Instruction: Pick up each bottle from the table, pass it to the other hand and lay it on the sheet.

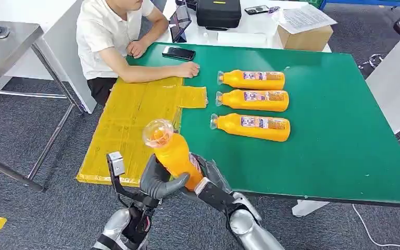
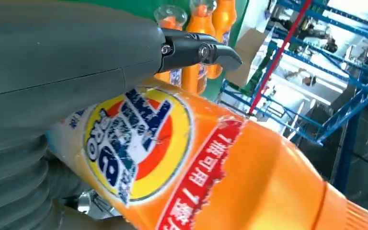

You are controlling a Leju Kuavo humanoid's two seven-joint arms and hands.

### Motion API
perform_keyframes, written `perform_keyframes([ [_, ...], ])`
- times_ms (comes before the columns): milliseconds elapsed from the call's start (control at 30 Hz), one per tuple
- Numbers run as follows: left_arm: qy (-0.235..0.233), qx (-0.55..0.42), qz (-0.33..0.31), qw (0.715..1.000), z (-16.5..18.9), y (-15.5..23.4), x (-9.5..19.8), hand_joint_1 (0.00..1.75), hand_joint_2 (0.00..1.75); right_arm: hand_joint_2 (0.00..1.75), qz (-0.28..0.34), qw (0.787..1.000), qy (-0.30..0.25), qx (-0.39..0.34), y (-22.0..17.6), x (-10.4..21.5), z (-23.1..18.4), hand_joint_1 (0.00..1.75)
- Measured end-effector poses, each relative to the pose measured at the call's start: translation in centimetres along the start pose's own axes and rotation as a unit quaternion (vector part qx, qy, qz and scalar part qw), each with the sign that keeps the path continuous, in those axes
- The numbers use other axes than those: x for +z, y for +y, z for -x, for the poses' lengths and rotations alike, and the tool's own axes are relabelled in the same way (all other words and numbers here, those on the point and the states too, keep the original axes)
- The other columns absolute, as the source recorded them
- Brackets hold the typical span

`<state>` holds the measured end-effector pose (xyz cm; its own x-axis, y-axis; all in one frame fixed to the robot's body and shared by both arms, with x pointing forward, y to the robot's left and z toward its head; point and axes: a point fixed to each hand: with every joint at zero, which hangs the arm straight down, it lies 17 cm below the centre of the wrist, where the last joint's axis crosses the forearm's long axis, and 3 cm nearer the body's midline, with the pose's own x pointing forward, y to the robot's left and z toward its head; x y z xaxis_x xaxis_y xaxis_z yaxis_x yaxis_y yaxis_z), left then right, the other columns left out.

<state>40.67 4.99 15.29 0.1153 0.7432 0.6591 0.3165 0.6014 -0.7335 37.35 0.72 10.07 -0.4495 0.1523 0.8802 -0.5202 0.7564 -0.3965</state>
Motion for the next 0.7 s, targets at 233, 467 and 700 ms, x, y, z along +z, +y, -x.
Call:
perform_keyframes([
  [233, -0.013, -0.006, -0.008, 1.0, -0.7, 0.5, -0.6, 1.75, 1.75, 1.75, -0.024, 0.999, -0.012, 0.023, 1.4, -0.4, -0.5, 0.0],
  [467, -0.032, -0.009, -0.021, 0.999, -1.7, 1.1, -1.0, 1.75, 1.75, 1.75, -0.042, 0.999, -0.02, 0.012, 3.5, 0.1, -1.0, 0.0],
  [700, -0.07, -0.042, -0.043, 0.996, -3.9, 1.8, -2.0, 1.75, 1.75, 1.75, -0.015, 0.999, -0.02, 0.031, 3.4, 0.7, -0.7, 0.0],
])
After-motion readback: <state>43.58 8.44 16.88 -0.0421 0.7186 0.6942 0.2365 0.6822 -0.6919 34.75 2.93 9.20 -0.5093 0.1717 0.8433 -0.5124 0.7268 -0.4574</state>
